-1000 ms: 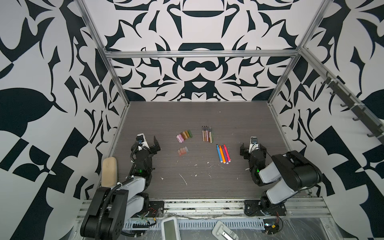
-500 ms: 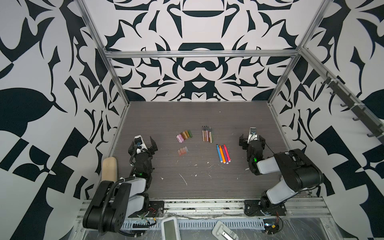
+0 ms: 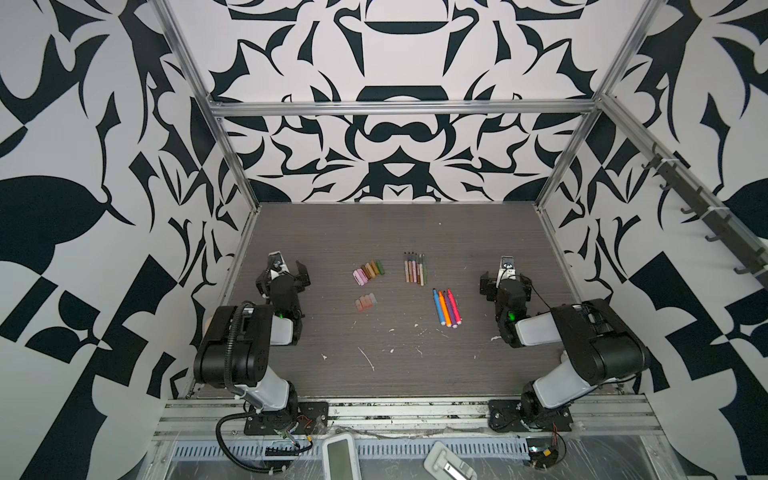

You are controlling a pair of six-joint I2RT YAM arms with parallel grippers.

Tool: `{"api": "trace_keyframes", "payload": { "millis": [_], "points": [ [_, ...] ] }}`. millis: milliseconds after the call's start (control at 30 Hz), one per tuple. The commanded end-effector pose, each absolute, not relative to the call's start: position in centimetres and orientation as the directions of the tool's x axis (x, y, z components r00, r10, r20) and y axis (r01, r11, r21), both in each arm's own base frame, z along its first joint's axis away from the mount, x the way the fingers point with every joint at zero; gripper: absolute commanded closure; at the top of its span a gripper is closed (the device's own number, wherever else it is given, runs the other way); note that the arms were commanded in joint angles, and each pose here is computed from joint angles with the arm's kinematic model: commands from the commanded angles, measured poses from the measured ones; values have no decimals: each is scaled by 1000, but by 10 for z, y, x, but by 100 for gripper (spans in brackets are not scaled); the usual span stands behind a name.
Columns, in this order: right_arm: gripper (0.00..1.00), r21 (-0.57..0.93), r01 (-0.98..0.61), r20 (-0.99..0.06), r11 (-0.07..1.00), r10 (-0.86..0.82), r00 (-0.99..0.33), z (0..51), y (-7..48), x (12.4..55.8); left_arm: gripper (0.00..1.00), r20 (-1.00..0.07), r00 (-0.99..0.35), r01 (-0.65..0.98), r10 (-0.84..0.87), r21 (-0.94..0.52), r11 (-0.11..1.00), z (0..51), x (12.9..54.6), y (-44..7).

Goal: Open the pen caps

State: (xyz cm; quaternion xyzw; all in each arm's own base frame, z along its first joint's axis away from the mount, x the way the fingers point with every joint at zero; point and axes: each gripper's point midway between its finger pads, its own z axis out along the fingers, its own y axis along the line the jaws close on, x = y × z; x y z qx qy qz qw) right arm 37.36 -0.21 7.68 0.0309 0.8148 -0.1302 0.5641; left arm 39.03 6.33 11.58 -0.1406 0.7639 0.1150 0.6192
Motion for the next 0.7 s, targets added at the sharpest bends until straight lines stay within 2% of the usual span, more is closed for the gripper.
{"api": "trace_keyframes", "payload": {
  "millis": [0,100,167,267,667],
  "points": [
    [0,-160,122,-942,980,-115,-314,88,12,376,1,-956,-267,-314,-122,-33,949,95,386,55],
    [0,-155,128,-940,980,-106,-323,88,11,382,1,-953,-272,-284,-130,-50,958,95,388,49],
    [0,-77,91,-923,993,-36,-383,80,4,389,1,-948,-318,-39,-30,-18,999,91,394,10],
    [0,-48,55,-924,997,-23,-382,78,6,389,1,-937,-340,-43,-79,-69,997,89,396,18],
    [0,-49,26,-923,998,-36,-383,78,11,389,1,-940,-330,-50,-86,-74,996,91,394,19]
  ]
}}
